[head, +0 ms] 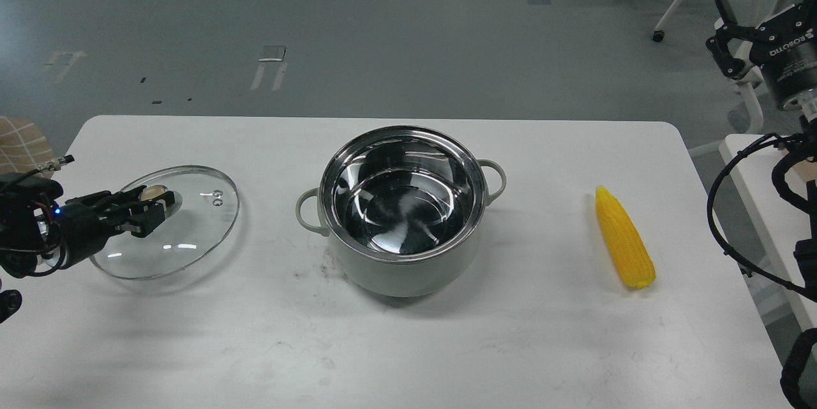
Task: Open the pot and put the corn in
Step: 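Lower the glass lid onto the table and open the left gripper, then raise the left gripper away and reach the right gripper toward the corn, then close the right gripper around the yellow corn cob, then carry the corn over the pot, release it inside, withdraw the right gripper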
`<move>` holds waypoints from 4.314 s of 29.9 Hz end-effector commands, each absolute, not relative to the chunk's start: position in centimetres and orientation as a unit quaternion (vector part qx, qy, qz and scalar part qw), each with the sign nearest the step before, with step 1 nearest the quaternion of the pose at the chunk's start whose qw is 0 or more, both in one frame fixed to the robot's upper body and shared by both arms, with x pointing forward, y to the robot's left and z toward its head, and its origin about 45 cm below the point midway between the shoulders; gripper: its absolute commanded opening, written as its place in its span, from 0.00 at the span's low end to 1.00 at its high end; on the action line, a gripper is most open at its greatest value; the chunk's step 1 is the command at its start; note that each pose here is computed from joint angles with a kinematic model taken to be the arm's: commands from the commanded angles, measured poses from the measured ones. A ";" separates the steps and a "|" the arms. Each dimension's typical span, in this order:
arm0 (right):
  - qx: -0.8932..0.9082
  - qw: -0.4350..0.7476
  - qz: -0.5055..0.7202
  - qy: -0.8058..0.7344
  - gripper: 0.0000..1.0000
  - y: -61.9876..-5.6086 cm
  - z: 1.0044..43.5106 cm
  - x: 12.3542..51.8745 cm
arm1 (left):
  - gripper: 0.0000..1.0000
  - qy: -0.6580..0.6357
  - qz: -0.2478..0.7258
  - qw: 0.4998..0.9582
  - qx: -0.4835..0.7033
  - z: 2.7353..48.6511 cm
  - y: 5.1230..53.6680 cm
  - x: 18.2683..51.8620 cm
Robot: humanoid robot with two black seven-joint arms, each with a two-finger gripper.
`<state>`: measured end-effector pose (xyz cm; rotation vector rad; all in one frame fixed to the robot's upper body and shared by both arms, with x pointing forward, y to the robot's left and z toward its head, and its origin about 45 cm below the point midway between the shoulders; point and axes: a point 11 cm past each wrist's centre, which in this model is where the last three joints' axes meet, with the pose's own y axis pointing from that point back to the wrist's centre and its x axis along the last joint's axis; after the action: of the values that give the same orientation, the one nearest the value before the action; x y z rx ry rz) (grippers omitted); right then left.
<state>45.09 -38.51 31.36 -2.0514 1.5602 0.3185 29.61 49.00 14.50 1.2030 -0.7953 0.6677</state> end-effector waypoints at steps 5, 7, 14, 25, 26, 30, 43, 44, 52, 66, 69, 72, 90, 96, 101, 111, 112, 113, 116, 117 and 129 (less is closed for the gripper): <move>-0.762 0.269 0.117 0.578 1.00 -38.4 31.5 45.1 | 0.66 -0.353 0.299 0.702 0.541 14.2 49.1 29.3; -0.762 0.269 0.117 0.577 1.00 -38.4 31.5 45.1 | 0.72 -0.354 0.300 0.702 0.540 14.3 49.0 29.4; -0.766 0.244 0.103 0.585 1.00 -39.4 31.8 44.8 | 0.95 -0.383 0.358 0.691 0.498 18.6 48.3 33.3; -0.818 0.030 -0.046 0.572 1.00 -39.0 33.8 42.9 | 0.97 -0.260 0.591 0.758 0.092 34.4 40.3 45.0; -0.822 -0.009 -0.076 0.565 1.00 -38.3 33.7 42.5 | 0.97 -0.228 0.601 0.765 0.042 35.6 40.0 45.4; -0.818 -0.113 -0.152 0.542 1.00 -36.8 33.1 41.5 | 0.98 -0.155 0.600 0.781 -0.085 38.9 38.9 46.3; -0.726 -0.482 -0.305 0.384 1.00 -36.0 23.1 38.2 | 0.98 0.014 0.508 0.809 -0.294 37.6 35.8 45.8; -0.715 -0.505 -0.311 0.369 0.99 -36.0 21.3 37.5 | 0.98 0.022 0.509 0.809 -0.295 37.0 35.6 45.7; -0.726 -0.534 -0.286 0.324 0.82 -33.8 14.2 34.8 | 0.98 0.028 0.506 0.810 -0.296 36.5 35.2 45.7; -0.741 -0.549 -0.256 0.290 0.54 -32.4 10.6 32.9 | 0.98 0.031 0.503 0.811 -0.298 36.4 34.8 45.8; -0.741 -0.545 -0.258 0.295 0.29 -32.3 10.7 33.0 | 0.98 0.031 0.503 0.811 -0.298 36.4 34.8 45.7; -0.733 -0.536 -0.273 0.319 0.00 -32.0 11.5 33.7 | 0.98 0.031 0.503 0.810 -0.298 36.4 34.8 45.8; -0.781 -0.319 -0.408 0.347 0.00 -18.2 26.2 38.9 | 0.98 0.021 0.495 0.815 -0.301 37.6 34.5 45.6; -0.815 -0.288 -0.439 0.246 0.00 -9.3 25.8 37.1 | 0.98 0.019 0.494 0.815 -0.300 37.7 34.6 45.6; -0.824 -0.316 -0.434 0.183 0.00 -6.7 21.9 35.5 | 0.98 0.007 0.500 0.814 -0.295 38.3 35.6 45.5; -0.828 -0.321 -0.425 0.176 0.51 -6.3 20.8 35.4 | 0.98 0.006 0.500 0.811 -0.302 38.6 35.7 45.5; -0.828 -0.321 -0.425 0.175 0.55 -6.2 20.8 35.3 | 0.98 0.006 0.500 0.811 -0.303 38.6 35.7 45.5; -0.828 -0.321 -0.425 0.175 0.57 -6.2 20.8 35.3 | 0.98 0.006 0.500 0.811 -0.303 38.6 35.7 45.5; -0.828 -0.322 -0.424 0.174 0.71 -6.3 20.7 35.3 | 0.98 0.006 0.500 0.811 -0.303 38.6 35.7 45.5; -0.828 -0.322 -0.424 0.175 0.99 -6.3 20.7 35.3 | 0.98 0.006 0.500 0.811 -0.302 38.6 35.7 45.5; -0.797 -0.249 -0.474 0.279 1.00 -7.1 31.1 40.3 | 0.98 0.006 0.500 0.811 -0.303 38.6 35.7 45.5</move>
<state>37.34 -5.67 25.38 -3.1768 0.8016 -1.7799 45.53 35.61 38.58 -0.6460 0.0147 1.0677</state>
